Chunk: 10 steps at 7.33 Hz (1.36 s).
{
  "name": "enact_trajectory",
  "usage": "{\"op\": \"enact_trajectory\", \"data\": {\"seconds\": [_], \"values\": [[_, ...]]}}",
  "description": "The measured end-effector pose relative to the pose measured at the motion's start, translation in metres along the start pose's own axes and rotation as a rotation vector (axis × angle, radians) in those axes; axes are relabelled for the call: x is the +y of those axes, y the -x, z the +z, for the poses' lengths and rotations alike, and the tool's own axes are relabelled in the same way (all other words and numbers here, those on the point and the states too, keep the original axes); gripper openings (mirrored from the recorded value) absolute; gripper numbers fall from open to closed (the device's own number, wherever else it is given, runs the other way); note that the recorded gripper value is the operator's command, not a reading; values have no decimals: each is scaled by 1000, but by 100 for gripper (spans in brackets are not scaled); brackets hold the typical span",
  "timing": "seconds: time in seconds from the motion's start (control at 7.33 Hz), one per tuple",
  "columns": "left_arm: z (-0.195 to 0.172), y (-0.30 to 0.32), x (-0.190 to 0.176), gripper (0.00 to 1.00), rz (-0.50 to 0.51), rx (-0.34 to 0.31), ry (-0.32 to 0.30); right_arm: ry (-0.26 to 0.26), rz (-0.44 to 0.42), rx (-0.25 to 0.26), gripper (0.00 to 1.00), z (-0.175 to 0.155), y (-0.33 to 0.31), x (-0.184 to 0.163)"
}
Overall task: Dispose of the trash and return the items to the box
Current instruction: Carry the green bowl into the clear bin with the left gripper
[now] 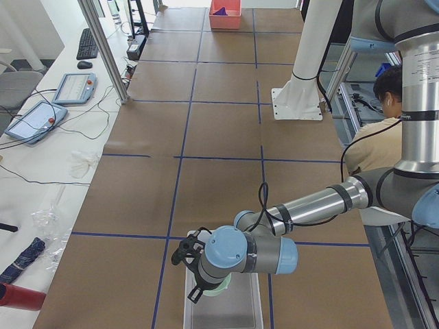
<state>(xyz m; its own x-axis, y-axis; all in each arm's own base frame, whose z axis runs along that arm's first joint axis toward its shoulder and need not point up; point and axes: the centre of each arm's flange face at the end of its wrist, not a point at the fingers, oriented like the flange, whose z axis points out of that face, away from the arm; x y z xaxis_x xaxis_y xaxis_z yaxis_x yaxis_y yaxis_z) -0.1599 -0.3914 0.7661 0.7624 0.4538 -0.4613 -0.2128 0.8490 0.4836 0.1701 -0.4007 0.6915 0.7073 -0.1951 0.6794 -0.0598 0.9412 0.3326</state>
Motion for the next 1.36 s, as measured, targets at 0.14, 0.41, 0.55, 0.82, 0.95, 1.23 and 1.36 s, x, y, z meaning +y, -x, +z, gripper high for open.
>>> {"op": "enact_trajectory", "data": {"seconds": [0.14,0.41,0.55,0.82,0.95,1.23,1.36], "values": [[6,-9,13,0,-79,-22,-41,0,0,1,100,0,0,0],[25,-22,26,38,-139,-18,-67,0,-1,1,100,0,0,-1],[32,-28,24,73,-130,-6,-63,0,-2,1,100,0,0,-1],[36,-38,12,100,-78,1,-80,-1,-1,1,99,-1,0,-2],[29,-45,-4,100,-44,-3,-101,-3,2,1,99,-2,1,-4],[-1,-65,-63,100,-35,16,-76,-14,16,-1,100,-10,15,-21],[-27,-78,-96,100,-67,32,-31,5,19,-6,100,-10,28,-37]]}}
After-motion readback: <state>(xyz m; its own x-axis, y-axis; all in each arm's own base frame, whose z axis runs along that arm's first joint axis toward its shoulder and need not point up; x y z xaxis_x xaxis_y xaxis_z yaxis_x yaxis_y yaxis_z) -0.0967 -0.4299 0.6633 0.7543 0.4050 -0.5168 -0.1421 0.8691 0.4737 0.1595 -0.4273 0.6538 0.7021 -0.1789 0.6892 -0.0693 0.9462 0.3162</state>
